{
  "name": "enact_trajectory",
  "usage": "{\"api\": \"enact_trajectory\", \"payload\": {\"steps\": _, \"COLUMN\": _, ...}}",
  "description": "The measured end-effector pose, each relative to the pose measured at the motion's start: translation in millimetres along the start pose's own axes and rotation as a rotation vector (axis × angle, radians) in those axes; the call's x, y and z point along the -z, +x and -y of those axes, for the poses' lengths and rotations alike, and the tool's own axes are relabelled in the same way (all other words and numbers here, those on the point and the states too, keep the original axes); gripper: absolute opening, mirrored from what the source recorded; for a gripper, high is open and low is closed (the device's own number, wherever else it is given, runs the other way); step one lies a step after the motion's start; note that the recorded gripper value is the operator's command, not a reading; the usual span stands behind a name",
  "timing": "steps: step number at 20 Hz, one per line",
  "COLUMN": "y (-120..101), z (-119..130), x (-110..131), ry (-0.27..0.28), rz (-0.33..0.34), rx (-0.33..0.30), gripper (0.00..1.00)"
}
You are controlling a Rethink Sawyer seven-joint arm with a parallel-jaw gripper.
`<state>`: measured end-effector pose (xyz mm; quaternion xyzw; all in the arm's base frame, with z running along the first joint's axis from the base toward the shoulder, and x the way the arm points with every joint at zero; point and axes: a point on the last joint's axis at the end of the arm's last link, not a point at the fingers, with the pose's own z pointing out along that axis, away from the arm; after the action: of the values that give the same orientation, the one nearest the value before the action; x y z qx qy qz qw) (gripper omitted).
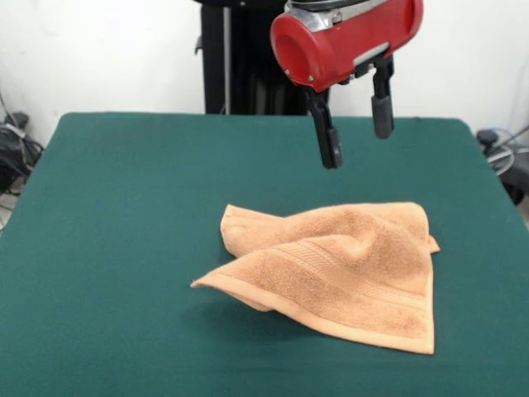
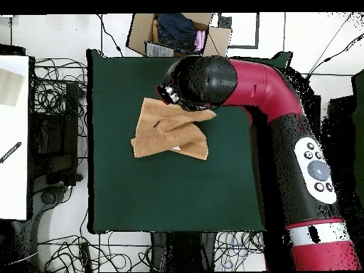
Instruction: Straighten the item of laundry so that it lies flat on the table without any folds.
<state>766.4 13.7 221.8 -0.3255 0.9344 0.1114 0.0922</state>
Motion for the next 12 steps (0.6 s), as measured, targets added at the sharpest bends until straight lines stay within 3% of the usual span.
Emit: {"api": "enact_trajectory", "payload": {"steps": 12, "y": -6, "z": -20, "x": -23, "ry": 0.023, "rz": -0.061, "rx": 0.014, "gripper": 1.00}}
